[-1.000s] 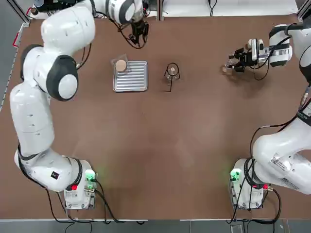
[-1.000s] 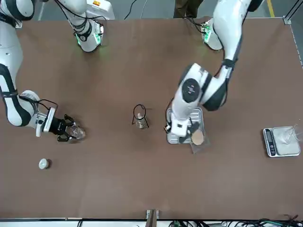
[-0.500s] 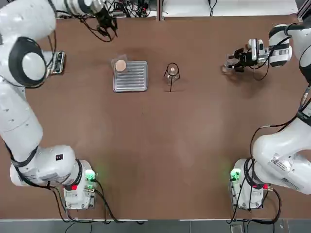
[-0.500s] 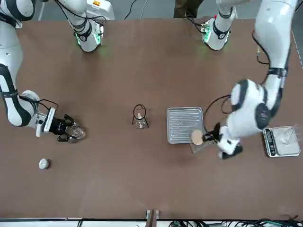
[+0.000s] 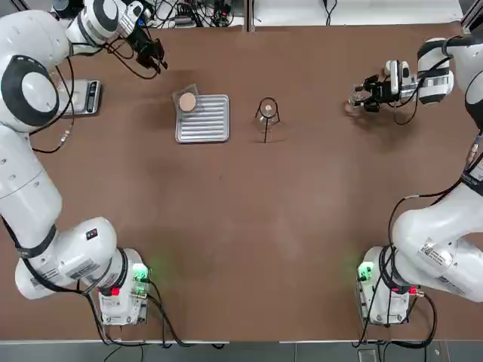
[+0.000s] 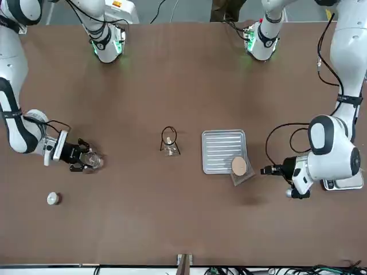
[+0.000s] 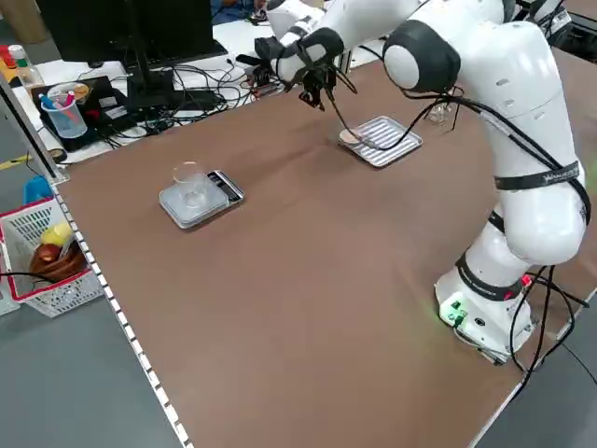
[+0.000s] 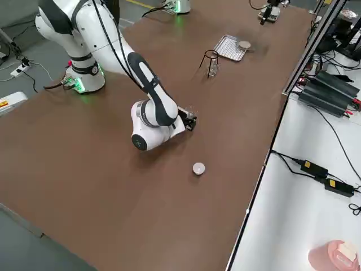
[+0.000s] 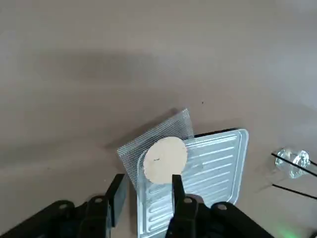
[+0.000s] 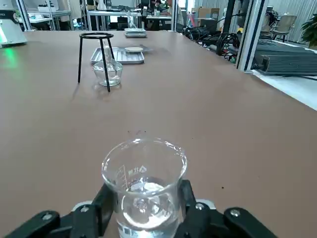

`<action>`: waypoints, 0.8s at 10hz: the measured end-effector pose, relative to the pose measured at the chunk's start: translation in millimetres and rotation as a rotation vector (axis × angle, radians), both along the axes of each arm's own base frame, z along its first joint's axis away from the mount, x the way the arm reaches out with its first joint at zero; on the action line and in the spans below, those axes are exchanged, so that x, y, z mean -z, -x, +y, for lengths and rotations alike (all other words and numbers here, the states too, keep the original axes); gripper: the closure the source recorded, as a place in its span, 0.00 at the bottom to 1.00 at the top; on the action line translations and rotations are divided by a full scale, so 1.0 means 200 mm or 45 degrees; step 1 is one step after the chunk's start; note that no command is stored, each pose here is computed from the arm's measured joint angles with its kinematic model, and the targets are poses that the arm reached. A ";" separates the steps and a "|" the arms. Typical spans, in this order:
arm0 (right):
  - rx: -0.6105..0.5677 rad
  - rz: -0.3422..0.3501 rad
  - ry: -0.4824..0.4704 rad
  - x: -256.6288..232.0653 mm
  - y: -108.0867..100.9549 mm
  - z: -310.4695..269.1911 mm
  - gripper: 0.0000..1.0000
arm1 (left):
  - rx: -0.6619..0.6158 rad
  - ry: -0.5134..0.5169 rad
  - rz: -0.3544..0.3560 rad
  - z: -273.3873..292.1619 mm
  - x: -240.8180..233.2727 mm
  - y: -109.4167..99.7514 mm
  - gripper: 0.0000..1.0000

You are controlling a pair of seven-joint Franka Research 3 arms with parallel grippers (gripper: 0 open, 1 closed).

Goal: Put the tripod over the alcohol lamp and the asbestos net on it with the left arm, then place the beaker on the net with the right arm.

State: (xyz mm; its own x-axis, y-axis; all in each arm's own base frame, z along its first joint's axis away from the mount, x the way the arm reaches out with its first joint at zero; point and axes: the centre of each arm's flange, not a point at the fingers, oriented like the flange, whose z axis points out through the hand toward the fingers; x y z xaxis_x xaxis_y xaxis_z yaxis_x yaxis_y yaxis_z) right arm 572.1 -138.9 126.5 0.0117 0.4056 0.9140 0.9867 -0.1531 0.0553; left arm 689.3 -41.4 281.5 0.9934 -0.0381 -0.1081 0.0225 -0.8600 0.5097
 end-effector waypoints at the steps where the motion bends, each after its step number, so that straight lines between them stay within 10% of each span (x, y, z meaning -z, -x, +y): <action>1: 0.000 0.000 0.000 0.00 0.00 0.00 0.42 | 0.031 0.068 0.002 0.03 0.06 0.01 0.54; 8: 0.000 0.000 0.000 0.00 0.00 0.00 0.42 | 0.095 0.574 -0.022 0.32 0.58 0.07 0.43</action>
